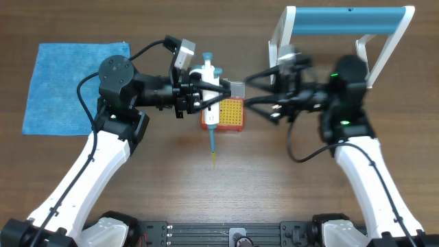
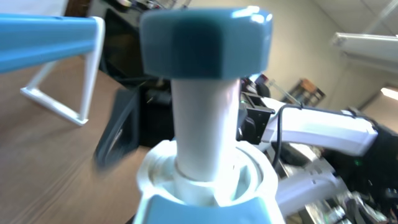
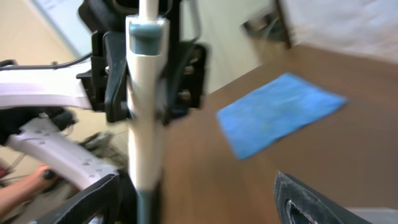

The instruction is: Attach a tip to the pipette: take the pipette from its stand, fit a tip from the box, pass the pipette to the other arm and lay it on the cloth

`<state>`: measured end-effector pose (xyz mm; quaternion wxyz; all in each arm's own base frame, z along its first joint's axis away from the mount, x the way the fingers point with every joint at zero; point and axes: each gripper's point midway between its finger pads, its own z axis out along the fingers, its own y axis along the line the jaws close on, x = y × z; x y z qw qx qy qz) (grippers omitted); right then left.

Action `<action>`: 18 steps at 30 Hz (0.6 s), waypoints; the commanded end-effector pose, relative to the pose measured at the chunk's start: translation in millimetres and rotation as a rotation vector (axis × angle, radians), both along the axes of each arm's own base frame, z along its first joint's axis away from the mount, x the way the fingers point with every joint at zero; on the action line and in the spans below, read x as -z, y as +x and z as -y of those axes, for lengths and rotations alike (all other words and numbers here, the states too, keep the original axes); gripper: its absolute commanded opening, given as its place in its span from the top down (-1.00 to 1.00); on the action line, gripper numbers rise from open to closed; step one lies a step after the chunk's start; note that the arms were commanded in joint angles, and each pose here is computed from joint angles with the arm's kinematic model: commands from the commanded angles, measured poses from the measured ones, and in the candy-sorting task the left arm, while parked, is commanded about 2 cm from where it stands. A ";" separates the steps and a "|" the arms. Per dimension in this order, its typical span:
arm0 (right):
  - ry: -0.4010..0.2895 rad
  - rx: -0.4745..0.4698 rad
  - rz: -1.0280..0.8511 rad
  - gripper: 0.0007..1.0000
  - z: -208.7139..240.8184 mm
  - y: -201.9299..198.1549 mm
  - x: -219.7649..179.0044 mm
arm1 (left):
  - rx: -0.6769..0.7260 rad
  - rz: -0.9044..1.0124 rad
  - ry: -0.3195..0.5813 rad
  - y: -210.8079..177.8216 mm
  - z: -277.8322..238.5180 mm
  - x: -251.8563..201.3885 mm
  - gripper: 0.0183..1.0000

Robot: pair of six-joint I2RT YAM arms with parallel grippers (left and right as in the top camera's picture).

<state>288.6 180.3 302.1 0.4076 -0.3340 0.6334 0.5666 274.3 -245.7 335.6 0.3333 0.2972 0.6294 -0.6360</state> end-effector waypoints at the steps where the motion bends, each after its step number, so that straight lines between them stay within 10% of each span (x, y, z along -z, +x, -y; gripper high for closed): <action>1: -0.034 0.127 0.205 -0.61 48.5 18.1 -6.5 | -0.157 -0.098 0.005 33.3 -14.5 4.1 0.99; 4: -0.140 0.412 0.298 -0.61 76.1 59.9 -2.5 | -0.286 -0.201 0.069 56.2 -37.8 33.4 0.99; 7: -0.602 0.975 0.292 -0.62 143.3 103.4 38.3 | -0.532 -0.363 0.228 82.5 -81.1 91.7 0.99; 8: -0.644 1.054 0.314 -0.62 151.8 103.4 30.9 | -0.566 -0.390 0.258 84.1 -89.1 101.1 0.99; 18: -0.453 1.397 0.455 -0.62 184.6 16.8 -49.6 | -0.831 -0.478 0.707 71.7 -165.1 75.7 0.99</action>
